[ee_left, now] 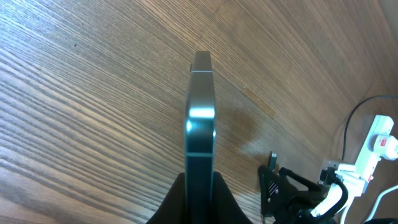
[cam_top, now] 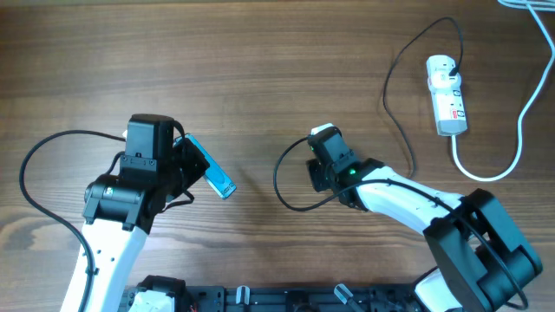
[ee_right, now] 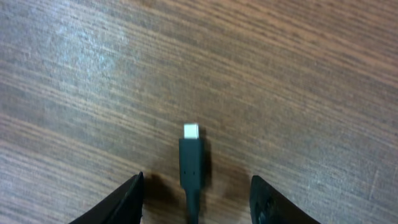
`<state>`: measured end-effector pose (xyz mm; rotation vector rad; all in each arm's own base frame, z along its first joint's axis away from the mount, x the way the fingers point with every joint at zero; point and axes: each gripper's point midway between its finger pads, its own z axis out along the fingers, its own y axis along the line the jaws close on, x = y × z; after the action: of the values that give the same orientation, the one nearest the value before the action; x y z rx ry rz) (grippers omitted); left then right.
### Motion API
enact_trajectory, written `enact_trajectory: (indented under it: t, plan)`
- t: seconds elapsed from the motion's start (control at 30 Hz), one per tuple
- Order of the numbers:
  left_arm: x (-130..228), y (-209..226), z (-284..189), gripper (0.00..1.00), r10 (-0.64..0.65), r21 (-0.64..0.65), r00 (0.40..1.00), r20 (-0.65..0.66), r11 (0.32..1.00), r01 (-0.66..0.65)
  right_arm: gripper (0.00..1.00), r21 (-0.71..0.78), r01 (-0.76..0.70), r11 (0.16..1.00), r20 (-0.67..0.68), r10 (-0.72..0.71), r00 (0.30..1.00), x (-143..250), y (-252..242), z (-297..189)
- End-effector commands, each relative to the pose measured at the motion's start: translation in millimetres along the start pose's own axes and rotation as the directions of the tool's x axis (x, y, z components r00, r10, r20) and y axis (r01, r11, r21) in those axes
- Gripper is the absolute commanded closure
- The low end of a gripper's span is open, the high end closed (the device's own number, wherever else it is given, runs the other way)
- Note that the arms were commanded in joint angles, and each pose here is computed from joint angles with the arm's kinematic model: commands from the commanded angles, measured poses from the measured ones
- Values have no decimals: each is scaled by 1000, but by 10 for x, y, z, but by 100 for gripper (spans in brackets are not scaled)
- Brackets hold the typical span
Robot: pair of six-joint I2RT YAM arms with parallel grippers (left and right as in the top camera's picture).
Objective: Plug charger to phone and switch on socket
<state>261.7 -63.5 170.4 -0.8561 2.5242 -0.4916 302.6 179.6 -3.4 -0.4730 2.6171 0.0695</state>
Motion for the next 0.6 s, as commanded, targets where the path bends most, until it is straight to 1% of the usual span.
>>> enact_trajectory:
  t: [0.0,0.03,0.1,0.13,0.2,0.23,0.27,0.33,0.47,0.53,0.57]
  plan:
    - [-52,-3,-16,96,-14,1,1000,20,1000,14,62,51,30,998,-120,-24,993,352,-86,222]
    - [-51,-2,-16,96,-14,1,1000,20,1000,14,68,44,42,998,-167,-35,985,481,-79,279]
    - [-51,-2,-16,95,-15,1,1000,20,1000,15,75,43,71,997,-215,-60,975,599,-97,281]
    - [-51,-2,-16,95,-14,1,1000,20,1000,14,75,22,69,997,-229,-62,972,633,-64,275]
    - [-51,-2,-16,94,-14,1,1000,20,1000,14,64,23,69,997,-246,-61,967,674,-71,265]
    - [-51,-2,-16,94,-14,1,1000,20,1000,14,63,27,72,997,-266,-62,962,722,-85,252]
    - [-51,-2,-16,94,-14,1,1000,19,1000,14,63,34,75,997,-291,-62,955,784,-106,233]
    - [-49,-1,-16,94,-15,1,1000,19,1000,15,71,43,57,997,-323,-40,946,862,-120,207]
    - [-44,5,-16,92,-15,-2,1000,17,1000,15,72,10,39,999,-396,-32,918,1038,-73,141]
    - [-44,5,-16,92,-15,-2,1000,17,1000,15,72,15,31,999,-400,-22,916,1047,-77,137]
    - [-44,5,-16,92,-15,-2,1000,17,1000,15,74,14,30,999,-395,-22,919,1035,-74,143]
